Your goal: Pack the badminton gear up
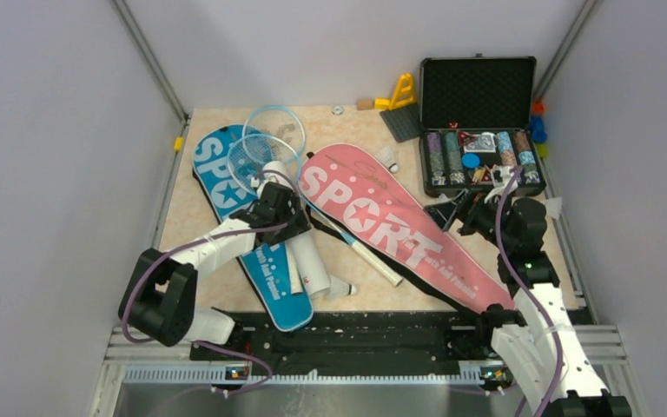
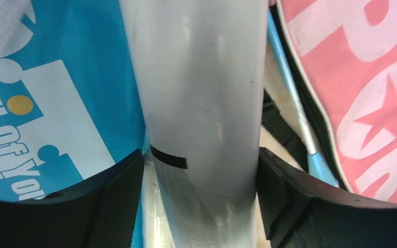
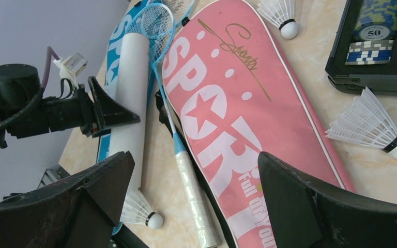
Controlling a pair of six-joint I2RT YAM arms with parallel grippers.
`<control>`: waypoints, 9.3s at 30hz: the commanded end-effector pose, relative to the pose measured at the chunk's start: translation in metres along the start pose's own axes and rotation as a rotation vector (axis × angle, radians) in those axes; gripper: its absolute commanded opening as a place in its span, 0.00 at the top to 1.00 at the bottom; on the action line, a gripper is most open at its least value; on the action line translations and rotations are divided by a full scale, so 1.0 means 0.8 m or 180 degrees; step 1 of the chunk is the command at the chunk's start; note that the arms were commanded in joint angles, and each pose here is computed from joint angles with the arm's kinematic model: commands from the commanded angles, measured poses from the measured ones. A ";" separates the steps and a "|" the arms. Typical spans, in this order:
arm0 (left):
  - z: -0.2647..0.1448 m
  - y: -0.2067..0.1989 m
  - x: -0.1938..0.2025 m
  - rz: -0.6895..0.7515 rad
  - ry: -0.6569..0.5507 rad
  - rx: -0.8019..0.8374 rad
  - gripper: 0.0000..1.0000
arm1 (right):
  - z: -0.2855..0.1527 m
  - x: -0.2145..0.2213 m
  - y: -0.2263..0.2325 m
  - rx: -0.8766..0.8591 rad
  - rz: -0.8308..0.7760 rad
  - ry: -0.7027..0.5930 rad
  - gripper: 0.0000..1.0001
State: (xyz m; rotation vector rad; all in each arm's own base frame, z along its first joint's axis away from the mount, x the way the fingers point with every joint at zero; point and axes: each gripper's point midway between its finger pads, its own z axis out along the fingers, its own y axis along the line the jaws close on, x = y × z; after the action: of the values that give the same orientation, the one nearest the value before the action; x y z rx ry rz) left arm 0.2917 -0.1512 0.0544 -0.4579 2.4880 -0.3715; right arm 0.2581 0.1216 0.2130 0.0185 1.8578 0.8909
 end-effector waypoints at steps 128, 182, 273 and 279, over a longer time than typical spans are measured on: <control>-0.216 -0.037 -0.133 -0.2166 -0.1493 0.1085 0.13 | 0.099 0.058 0.284 -0.2006 -0.0558 -0.0155 1.00; -0.142 -0.158 -0.109 0.4781 -0.2081 0.1998 0.40 | 0.119 -0.038 0.220 -0.1133 -0.0944 0.1478 0.88; -0.280 -0.089 -0.070 0.3007 -0.2687 0.2174 0.76 | 0.065 -0.081 0.466 -0.2282 -0.1256 -0.0116 0.39; -0.286 -0.085 -0.084 0.2839 -0.2803 0.2058 0.76 | 0.063 -0.073 0.464 -0.2313 -0.1491 0.0007 0.15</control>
State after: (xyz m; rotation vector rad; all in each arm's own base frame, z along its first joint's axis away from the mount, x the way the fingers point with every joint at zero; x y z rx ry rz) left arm 0.2208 -0.1538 0.2574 0.6978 1.5029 -0.4593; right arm 0.1982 0.4014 0.4358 -0.7715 1.4346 1.1556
